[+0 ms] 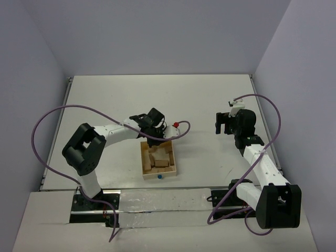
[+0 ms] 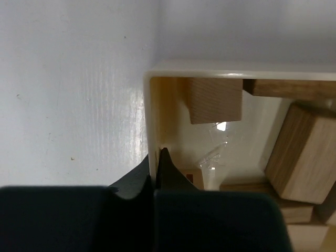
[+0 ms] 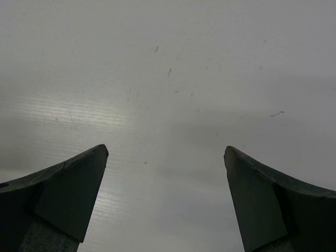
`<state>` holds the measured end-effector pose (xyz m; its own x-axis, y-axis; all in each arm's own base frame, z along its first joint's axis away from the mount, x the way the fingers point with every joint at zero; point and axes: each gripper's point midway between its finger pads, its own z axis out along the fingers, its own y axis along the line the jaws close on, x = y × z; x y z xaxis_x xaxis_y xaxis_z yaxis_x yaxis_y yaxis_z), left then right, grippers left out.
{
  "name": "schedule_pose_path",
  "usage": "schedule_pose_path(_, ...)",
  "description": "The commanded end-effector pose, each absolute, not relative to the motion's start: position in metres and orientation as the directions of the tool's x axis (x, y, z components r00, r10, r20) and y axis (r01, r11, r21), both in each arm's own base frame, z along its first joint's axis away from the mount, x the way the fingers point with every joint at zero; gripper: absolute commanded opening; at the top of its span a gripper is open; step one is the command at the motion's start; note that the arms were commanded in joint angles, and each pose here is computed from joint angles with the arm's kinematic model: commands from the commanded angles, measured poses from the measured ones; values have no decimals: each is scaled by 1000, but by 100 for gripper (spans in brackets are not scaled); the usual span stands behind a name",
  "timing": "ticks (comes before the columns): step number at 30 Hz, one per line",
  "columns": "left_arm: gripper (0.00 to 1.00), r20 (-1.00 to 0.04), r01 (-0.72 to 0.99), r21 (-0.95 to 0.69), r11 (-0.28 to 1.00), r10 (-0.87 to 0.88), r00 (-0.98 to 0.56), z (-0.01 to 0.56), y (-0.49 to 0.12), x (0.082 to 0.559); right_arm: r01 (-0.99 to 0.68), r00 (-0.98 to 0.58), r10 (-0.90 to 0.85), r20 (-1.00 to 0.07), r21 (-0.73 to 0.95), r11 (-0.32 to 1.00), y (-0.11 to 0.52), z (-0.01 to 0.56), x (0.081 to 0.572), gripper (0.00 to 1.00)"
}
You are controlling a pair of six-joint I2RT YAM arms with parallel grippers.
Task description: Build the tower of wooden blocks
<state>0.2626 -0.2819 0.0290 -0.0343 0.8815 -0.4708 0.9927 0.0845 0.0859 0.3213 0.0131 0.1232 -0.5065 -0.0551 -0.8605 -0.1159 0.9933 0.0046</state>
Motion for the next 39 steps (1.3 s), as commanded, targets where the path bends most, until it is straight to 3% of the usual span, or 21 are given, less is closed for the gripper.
schedule_pose_path(1, 0, -558, 970, 185, 160, 829, -31, 48, -295, 282, -104, -446, -57, -893, -11, 995, 9, 151, 334, 100)
schedule_pose_path(8, 0, -666, 868, 231, 439, 722, -187, 83, -293, 311, -99, -441, -54, -896, -11, 995, 9, 152, 333, 100)
schedule_pose_path(13, 0, -806, 578, 307, 756, 529, -264, 136, -268, 358, -94, -442, -52, -895, -12, 996, 8, 152, 334, 100)
schedule_pose_path(17, 0, -816, 395, 404, 825, 520, -252, 159, -237, 376, -92, -443, -51, -895, -12, 996, 8, 152, 334, 100)
schedule_pose_path(26, 0, -720, -10, 687, 726, 679, -141, 234, -167, 392, -93, -432, -48, -901, -9, 996, 8, 156, 334, 100)
schedule_pose_path(30, 0, -719, -179, 692, 699, 691, -81, 259, -147, 386, -96, -424, -46, -904, -5, 995, 9, 158, 334, 100)
schedule_pose_path(33, 0, -668, -249, 727, 639, 743, -44, 267, -140, 378, -97, -423, -45, -905, -4, 995, 10, 158, 333, 100)
schedule_pose_path(35, 0, -582, -272, 789, 551, 812, -41, 268, -140, 373, -98, -422, -43, -906, -2, 995, 10, 159, 333, 100)
schedule_pose_path(36, 0, -597, -313, 761, 568, 802, 3, 276, -141, 366, -98, -421, -43, -906, -2, 995, 10, 160, 333, 100)
schedule_pose_path(39, 0, -474, -356, 819, 450, 880, 21, 278, -151, 356, -97, -419, -42, -907, -1, 995, 10, 160, 333, 100)
